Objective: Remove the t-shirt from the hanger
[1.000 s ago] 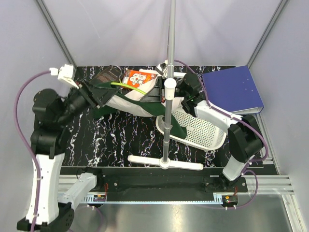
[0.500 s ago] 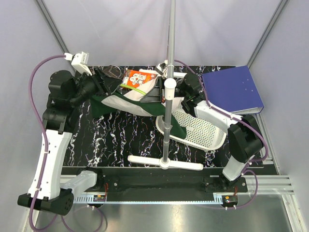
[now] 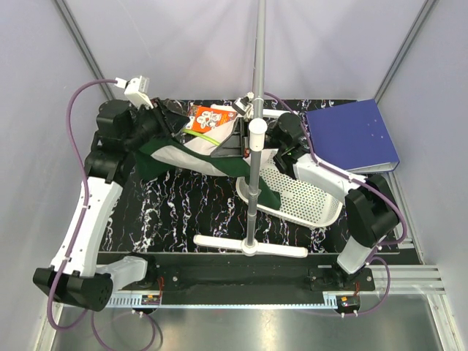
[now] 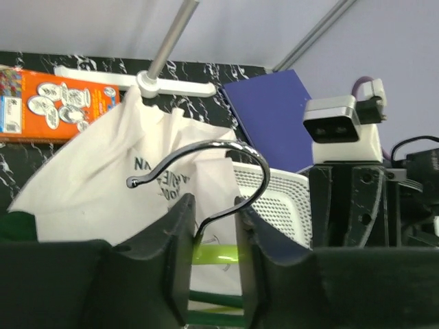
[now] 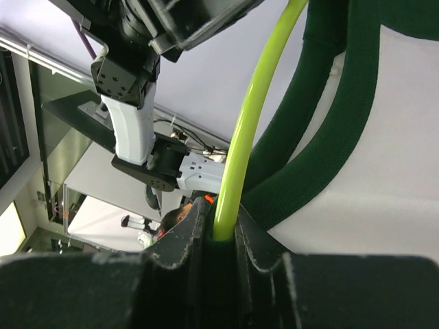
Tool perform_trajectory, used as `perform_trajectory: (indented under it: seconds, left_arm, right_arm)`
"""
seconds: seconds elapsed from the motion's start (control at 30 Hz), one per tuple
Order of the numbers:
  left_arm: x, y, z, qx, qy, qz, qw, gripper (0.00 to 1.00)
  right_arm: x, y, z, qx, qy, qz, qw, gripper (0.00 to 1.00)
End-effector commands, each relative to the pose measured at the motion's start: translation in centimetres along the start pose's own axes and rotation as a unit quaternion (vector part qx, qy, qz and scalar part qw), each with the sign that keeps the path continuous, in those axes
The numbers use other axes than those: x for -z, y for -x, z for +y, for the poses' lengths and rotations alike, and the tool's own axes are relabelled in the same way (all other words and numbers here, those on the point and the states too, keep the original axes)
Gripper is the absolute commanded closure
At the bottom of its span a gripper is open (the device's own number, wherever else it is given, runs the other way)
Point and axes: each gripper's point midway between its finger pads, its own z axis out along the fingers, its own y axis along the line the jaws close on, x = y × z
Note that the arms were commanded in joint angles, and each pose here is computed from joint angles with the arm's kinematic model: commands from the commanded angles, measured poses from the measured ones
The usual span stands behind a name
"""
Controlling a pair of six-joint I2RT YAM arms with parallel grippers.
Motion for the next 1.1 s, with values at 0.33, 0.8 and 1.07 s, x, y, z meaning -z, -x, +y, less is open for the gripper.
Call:
perform_trajectory:
  seconds: [0.33, 0.8, 1.07]
  left_arm:
    - [3.2, 5.1, -0.8, -0.004, 0.068, -0.121, 0.99, 1.0]
    - [8.1, 7.1, -0.8, 0.012, 0.11, -0.195, 0.975, 1.0]
    - [8.4, 7.4, -2.8, 0.031, 0.062, -0.198, 0.978, 1.0]
  right_arm:
    - [1.9, 1.1, -1.1, 0.109, -0.182, -0.052, 0.976, 0.47]
    - [9.2, -0.7, -0.2, 0.228, -0.3, -0.088, 0.922, 0.16]
    - [11.6, -0.9, 0.4, 0.295, -0.327, -0.136, 0.887, 0.24]
